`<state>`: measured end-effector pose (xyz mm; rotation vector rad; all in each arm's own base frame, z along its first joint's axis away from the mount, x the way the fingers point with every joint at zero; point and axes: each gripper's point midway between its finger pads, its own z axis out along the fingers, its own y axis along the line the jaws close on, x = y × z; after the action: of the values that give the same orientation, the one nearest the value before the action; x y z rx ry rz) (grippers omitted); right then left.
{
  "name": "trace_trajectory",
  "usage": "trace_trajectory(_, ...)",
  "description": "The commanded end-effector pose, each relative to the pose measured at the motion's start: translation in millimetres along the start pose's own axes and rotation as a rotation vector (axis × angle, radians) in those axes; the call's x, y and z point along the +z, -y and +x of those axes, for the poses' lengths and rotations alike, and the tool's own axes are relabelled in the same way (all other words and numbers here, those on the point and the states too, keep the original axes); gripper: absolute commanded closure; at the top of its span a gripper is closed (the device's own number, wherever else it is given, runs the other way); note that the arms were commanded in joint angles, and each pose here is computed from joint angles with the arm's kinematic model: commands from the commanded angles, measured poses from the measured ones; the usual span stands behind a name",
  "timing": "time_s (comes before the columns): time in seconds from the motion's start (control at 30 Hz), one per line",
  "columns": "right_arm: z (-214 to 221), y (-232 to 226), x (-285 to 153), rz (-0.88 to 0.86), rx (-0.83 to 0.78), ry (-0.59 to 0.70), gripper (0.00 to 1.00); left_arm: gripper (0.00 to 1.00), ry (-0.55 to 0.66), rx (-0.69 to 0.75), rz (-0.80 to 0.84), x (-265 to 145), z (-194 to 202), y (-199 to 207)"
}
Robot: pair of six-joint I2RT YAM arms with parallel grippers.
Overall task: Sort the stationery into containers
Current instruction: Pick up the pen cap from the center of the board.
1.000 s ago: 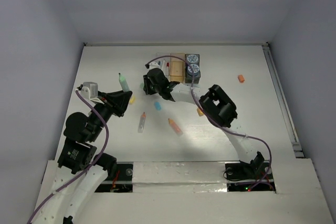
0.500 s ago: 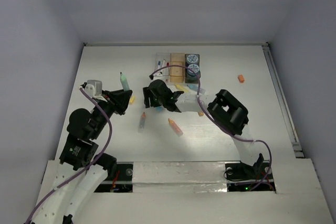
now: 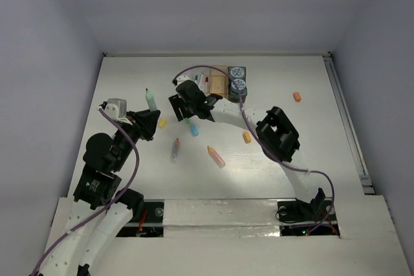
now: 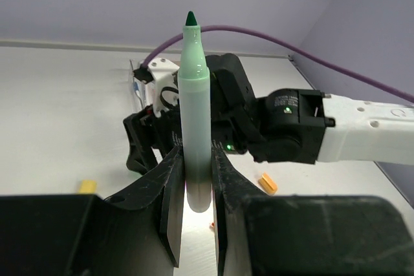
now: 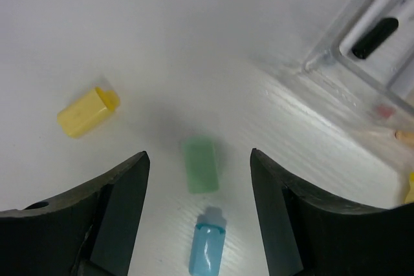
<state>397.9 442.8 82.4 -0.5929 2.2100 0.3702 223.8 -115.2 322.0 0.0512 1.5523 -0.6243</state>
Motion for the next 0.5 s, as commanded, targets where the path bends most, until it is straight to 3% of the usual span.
trace_trajectory(0.0, 19.0, -3.3, 7.7, -0.071, -0.127, -0.125, 0.32, 1.0, 0.053, 0.02, 0.006, 1.9, -15.3, 3.0)
trace_trajectory(0.47, 38.7, -10.2, 24.3, -0.107, -0.169, -0.234, 0.46, 1.0, 0.056, 0.021, 0.004, 1.1, -15.9, 2.6)
